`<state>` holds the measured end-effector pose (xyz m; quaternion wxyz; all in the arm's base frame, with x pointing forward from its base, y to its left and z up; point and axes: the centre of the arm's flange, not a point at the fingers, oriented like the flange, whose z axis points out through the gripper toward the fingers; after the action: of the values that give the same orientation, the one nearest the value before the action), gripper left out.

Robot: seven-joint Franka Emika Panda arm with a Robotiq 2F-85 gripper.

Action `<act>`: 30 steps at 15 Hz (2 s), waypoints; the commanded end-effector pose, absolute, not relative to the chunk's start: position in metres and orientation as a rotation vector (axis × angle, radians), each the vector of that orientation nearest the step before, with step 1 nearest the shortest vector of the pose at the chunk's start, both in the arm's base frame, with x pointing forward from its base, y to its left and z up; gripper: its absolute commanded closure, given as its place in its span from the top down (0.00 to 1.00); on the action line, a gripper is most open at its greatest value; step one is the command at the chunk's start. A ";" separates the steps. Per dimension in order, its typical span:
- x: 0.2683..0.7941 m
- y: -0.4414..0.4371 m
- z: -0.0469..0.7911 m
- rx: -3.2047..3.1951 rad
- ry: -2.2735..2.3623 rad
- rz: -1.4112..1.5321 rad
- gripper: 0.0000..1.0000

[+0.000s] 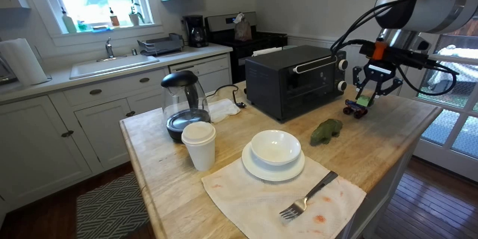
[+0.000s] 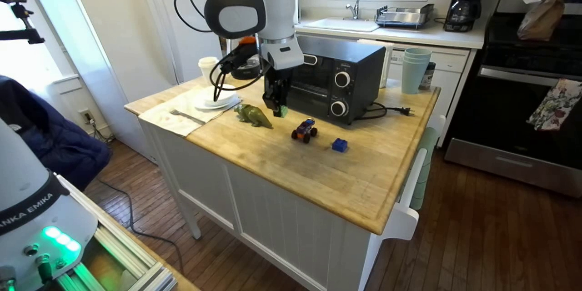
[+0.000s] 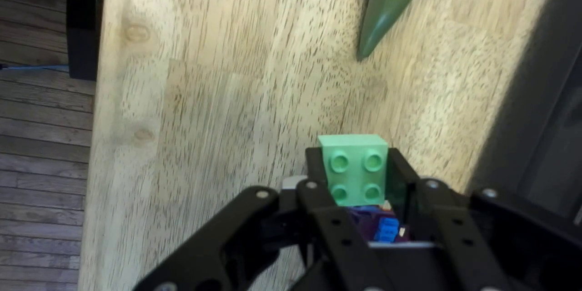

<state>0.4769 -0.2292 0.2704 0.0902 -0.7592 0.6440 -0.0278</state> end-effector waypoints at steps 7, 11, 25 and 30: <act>0.467 -0.155 0.279 -2.135 2.021 -0.075 0.11; 0.471 -0.136 0.277 -2.091 2.059 -0.055 0.11; 0.488 -0.110 0.272 -2.049 2.075 -0.119 0.36; 0.488 -0.109 0.271 -2.048 2.078 -0.120 0.11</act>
<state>0.4880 -0.1098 0.2716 0.1113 -0.6974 0.7068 -0.0416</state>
